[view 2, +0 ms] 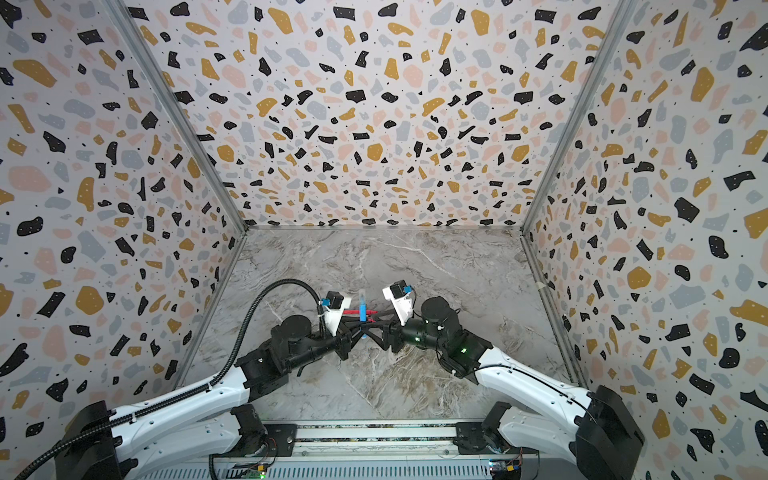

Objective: Insert the pens into the pen caps

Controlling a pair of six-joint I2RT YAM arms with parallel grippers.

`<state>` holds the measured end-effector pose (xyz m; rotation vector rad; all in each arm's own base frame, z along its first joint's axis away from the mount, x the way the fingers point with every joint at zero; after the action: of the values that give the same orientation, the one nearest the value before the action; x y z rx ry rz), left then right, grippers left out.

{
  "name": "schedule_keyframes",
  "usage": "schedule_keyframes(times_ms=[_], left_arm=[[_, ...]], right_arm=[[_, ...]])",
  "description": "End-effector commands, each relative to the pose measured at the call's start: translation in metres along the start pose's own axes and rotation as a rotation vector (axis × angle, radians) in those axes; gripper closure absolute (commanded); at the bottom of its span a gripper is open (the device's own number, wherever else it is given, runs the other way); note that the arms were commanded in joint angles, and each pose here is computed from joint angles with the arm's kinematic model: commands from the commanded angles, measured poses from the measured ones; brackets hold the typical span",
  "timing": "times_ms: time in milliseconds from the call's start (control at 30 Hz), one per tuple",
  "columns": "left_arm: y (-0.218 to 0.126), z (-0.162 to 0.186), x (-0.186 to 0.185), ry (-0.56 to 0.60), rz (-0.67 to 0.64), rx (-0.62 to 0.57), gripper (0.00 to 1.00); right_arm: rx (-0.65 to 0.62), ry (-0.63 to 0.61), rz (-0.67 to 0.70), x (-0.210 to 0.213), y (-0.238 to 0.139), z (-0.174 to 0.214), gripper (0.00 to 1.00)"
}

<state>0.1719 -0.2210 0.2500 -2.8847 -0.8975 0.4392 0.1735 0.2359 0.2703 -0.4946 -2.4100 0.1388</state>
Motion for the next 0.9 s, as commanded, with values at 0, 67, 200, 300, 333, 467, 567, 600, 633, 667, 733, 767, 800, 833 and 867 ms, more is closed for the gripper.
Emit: schedule_keyframes(times_ms=[0,67,200,300,333,467,567,600,633,667,733,767,800,833,867], left_arm=[[-0.007,-0.02,-0.004,-0.017,0.024,-0.159,1.0],[-0.009,-0.017,-0.004,-0.018,0.022,-0.155,1.0],[-0.009,-0.014,-0.004,-0.013,0.023,-0.141,1.0],[-0.008,-0.013,-0.004,-0.013,0.029,-0.133,1.0],[-0.008,-0.013,-0.005,-0.014,0.032,-0.131,1.0],[-0.008,-0.013,-0.007,-0.016,0.044,-0.134,1.0],[-0.007,-0.013,-0.009,-0.016,0.053,-0.13,1.0],[-0.007,-0.012,-0.01,-0.016,0.055,-0.13,1.0],[-0.007,-0.012,-0.011,-0.017,0.057,-0.128,1.0],[-0.006,-0.012,-0.012,-0.016,0.06,-0.126,1.0],[-0.005,-0.011,-0.013,-0.014,0.065,-0.123,1.0],[-0.005,-0.011,-0.014,-0.012,0.068,-0.122,1.0],[-0.004,-0.011,-0.014,-0.011,0.069,-0.119,1.0],[-0.004,-0.011,-0.015,-0.01,0.073,-0.118,1.0],[-0.004,-0.012,-0.016,-0.009,0.074,-0.119,1.0]], right_arm=[[0.007,-0.057,-0.015,0.014,-0.021,-0.022,0.4],[0.023,-0.066,-0.024,0.014,-0.019,-0.023,0.4],[0.055,-0.059,-0.061,0.012,-0.01,-0.02,0.42],[0.047,-0.066,-0.093,0.016,-0.009,-0.023,0.43],[0.041,-0.067,-0.102,0.017,-0.008,-0.025,0.43],[0.04,-0.075,-0.132,0.021,-0.003,-0.031,0.46],[0.041,-0.082,-0.141,0.023,0.0,-0.033,0.49],[0.04,-0.086,-0.143,0.024,0.0,-0.035,0.49],[0.038,-0.09,-0.144,0.025,0.001,-0.036,0.5],[0.038,-0.093,-0.145,0.025,0.002,-0.037,0.5],[0.037,-0.097,-0.146,0.026,0.004,-0.04,0.52],[0.036,-0.1,-0.147,0.026,0.005,-0.041,0.53],[0.038,-0.101,-0.147,0.026,0.006,-0.041,0.54],[0.039,-0.102,-0.147,0.026,0.007,-0.042,0.55],[0.042,-0.103,-0.151,0.026,0.009,-0.043,0.56]])
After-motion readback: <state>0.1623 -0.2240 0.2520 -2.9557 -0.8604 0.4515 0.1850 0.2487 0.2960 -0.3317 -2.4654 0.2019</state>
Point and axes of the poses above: each gripper's point midway between its finger pads, its own y axis out along the fingers, its own x axis along the line the jaws close on, z = x × y, the point moved 8 cm from there along -y, back along the fingers, and after that the axes turned 7 degrees about y, right-handed, at the moved point
